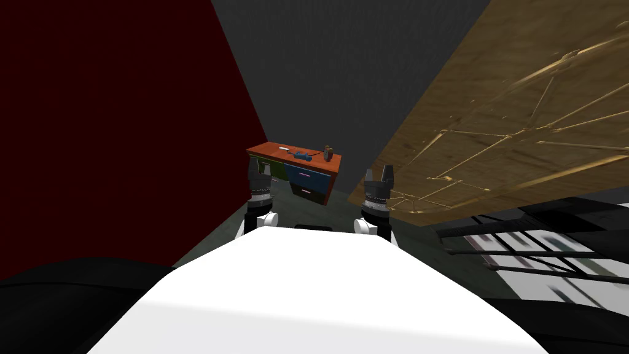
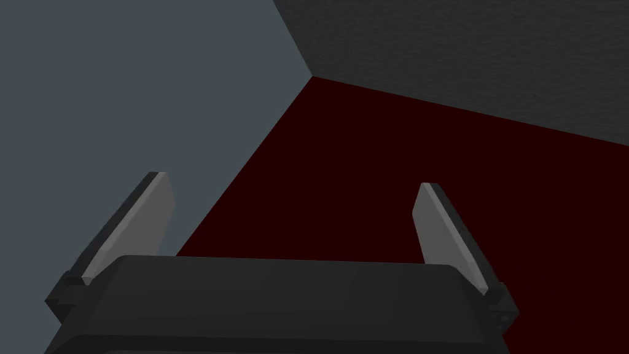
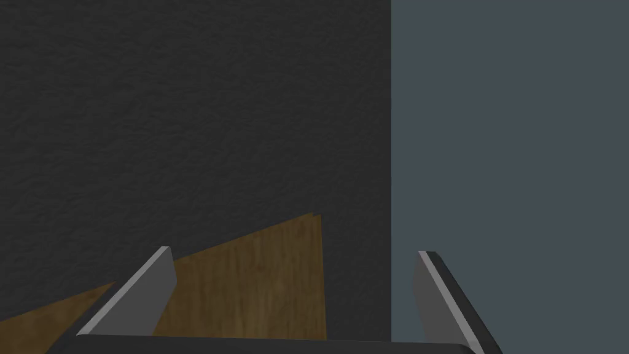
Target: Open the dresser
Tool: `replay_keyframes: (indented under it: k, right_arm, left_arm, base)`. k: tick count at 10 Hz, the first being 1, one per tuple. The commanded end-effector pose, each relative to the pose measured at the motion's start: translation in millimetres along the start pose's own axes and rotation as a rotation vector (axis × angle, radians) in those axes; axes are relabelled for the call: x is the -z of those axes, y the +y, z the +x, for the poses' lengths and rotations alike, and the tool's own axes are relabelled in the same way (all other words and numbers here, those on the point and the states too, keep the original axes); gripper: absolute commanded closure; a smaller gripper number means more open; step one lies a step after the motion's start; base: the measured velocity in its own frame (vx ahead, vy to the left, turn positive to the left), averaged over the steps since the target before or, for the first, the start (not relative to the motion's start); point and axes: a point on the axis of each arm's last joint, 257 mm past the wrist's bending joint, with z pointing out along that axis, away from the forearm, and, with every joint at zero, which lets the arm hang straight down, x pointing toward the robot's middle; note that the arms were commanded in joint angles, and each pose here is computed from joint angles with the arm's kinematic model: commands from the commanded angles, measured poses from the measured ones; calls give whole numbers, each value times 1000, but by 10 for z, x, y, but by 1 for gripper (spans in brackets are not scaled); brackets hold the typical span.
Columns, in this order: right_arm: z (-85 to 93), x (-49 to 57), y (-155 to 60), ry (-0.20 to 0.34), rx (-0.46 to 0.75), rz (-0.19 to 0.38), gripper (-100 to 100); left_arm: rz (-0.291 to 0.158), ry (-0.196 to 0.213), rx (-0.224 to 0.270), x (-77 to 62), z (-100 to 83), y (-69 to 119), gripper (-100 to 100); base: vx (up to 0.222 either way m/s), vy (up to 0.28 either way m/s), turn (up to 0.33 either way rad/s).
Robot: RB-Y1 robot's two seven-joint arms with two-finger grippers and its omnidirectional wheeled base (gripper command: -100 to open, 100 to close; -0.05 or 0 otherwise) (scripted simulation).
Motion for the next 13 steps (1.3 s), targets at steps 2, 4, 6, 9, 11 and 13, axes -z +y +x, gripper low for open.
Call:
replay_keyframes:
  k: [2,4,6,9,11,13]
  right_arm:
    - [0,0,0,0,0,0,0]
    - [0,0,1,0,0,0,0]
    - [0,0,1,0,0,0,0]
    - [0,-1,2,0,0,0,0]
    - [0,0,0,0,0,0,0]
    - [0,1,-1,0,0,0,0]
  left_arm:
    - [0,0,0,0,0,0,0]
    - [0,0,0,0,0,-1,0]
    - [0,0,0,0,0,-1,0]
    - [0,0,0,-1,0,-2,0]
    - [-12,71,-25,24,102,94,-100]
    - [-34,122,-43,54,184,224,-100]
  base:
    - [0,0,0]
    - [0,0,0]
    - [0,0,0]
    - [0,0,0]
    - [26,-2,-20]
    - [48,-1,-30]
